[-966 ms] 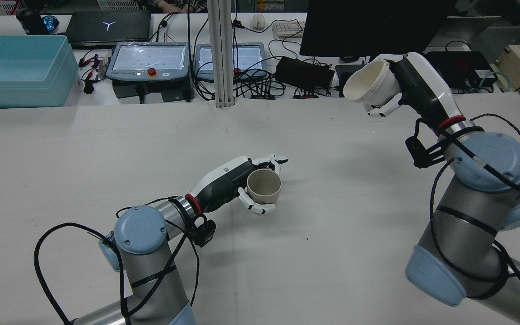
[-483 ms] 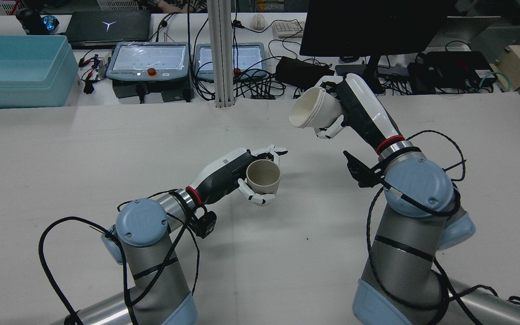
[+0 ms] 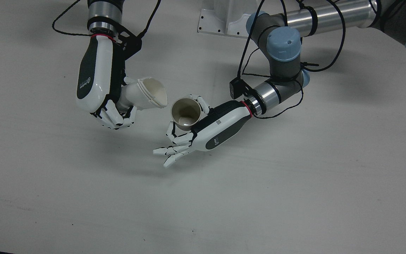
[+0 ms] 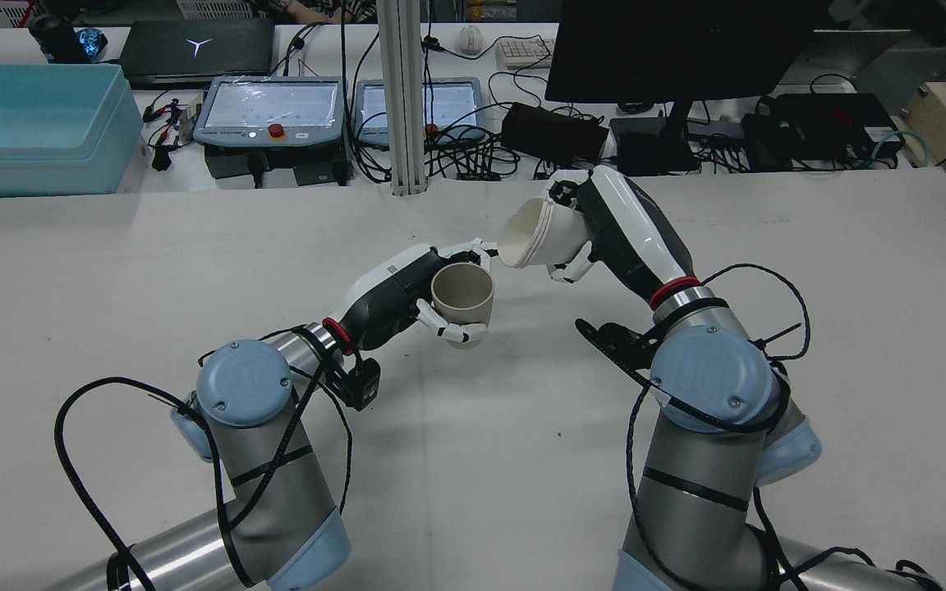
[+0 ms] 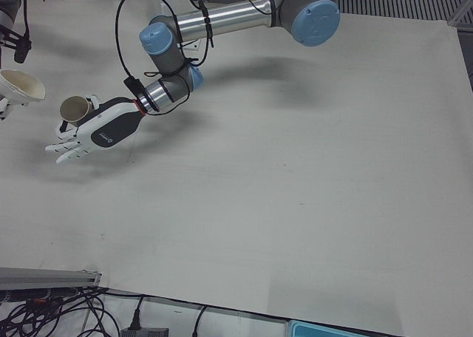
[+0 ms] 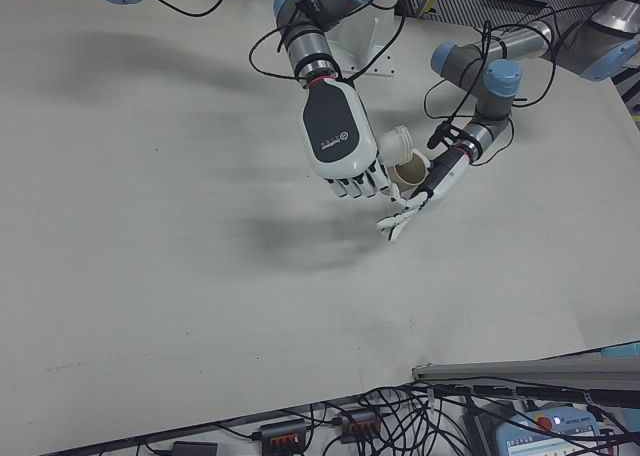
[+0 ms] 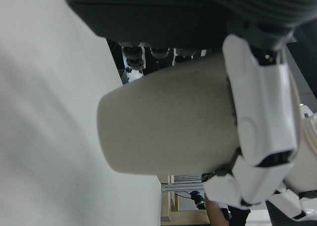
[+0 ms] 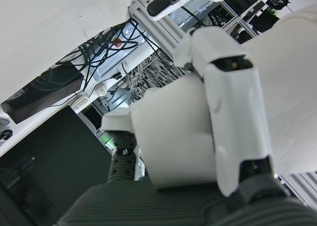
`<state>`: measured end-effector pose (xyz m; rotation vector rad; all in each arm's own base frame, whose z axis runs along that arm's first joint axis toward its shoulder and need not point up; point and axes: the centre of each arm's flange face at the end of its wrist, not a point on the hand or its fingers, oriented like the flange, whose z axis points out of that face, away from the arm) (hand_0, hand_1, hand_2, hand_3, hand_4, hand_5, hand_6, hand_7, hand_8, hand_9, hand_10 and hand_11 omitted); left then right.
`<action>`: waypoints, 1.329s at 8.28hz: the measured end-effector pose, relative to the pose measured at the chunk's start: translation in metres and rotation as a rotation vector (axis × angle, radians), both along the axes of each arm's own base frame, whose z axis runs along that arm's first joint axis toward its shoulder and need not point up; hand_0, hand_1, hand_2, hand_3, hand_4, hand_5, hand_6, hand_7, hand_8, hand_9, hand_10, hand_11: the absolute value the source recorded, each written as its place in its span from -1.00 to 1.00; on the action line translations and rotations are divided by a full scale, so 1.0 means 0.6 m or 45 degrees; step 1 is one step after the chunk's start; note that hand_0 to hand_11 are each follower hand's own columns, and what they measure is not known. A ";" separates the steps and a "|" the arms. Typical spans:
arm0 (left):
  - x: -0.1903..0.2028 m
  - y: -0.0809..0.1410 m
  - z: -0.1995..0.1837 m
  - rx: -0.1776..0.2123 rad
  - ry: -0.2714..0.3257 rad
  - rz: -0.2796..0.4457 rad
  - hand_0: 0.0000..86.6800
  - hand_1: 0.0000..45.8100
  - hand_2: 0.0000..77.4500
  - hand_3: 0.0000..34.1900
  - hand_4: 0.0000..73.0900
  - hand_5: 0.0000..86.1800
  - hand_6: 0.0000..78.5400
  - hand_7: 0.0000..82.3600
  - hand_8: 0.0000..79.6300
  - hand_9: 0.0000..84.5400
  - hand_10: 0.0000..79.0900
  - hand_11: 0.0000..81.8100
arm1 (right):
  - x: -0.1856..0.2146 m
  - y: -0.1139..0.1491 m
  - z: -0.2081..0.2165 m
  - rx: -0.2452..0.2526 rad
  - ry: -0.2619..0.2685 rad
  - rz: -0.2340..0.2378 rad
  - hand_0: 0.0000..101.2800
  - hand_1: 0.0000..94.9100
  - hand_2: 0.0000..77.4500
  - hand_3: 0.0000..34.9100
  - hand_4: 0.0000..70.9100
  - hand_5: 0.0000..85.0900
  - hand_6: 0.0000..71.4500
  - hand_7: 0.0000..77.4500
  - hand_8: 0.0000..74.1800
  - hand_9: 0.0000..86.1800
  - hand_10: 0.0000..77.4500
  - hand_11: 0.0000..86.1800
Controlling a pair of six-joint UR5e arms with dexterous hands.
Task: Pour water
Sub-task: 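Tilt the right hand's cup over the left hand's cup, then withdraw both hands with cups back toward their sides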
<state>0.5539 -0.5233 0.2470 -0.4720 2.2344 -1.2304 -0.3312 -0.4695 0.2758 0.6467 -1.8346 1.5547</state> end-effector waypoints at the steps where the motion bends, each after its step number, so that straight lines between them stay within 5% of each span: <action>1: -0.005 -0.004 -0.001 -0.006 0.007 -0.001 0.38 -0.55 0.07 -1.00 -0.34 0.47 -0.75 -0.63 -0.97 -0.95 -0.88 -0.77 | -0.012 -0.001 0.009 -0.014 0.026 0.000 0.58 -0.71 0.27 -1.00 0.20 0.63 0.76 0.44 0.66 0.29 0.39 0.62; 3: -0.012 -0.009 0.002 -0.015 0.006 -0.002 0.38 -0.55 0.07 -1.00 -0.36 0.47 -0.75 -0.63 -0.97 -0.95 -0.88 -0.77 | -0.020 -0.002 0.011 -0.019 0.039 0.000 0.58 -0.71 0.27 -1.00 0.20 0.64 0.76 0.44 0.65 0.32 0.42 0.62; 5: -0.027 -0.020 0.027 -0.051 0.031 0.003 0.37 -0.55 0.07 -0.99 -0.36 0.47 -0.76 -0.64 -0.97 -0.95 -0.88 -0.77 | 0.049 0.010 -0.004 0.021 -0.061 0.064 0.58 -0.71 0.27 -1.00 0.22 0.63 0.76 0.44 0.62 0.33 0.42 0.62; 8: -0.157 -0.065 0.187 -0.168 0.097 -0.055 0.38 -0.52 0.08 -1.00 -0.36 0.47 -0.83 -0.71 -0.99 -0.96 -0.89 -0.77 | 0.263 -0.013 0.083 -0.032 -0.344 0.224 0.58 -0.74 0.28 -1.00 0.22 0.63 0.76 0.44 0.62 0.33 0.46 0.62; 11: -0.364 -0.091 0.416 -0.218 0.118 -0.209 0.40 -0.52 0.08 -1.00 -0.37 0.48 -0.81 -0.70 -0.99 -0.96 -0.90 -0.76 | 0.539 -0.050 0.199 -0.045 -0.406 0.288 0.58 -0.74 0.28 -1.00 0.22 0.63 0.77 0.44 0.62 0.33 0.63 0.62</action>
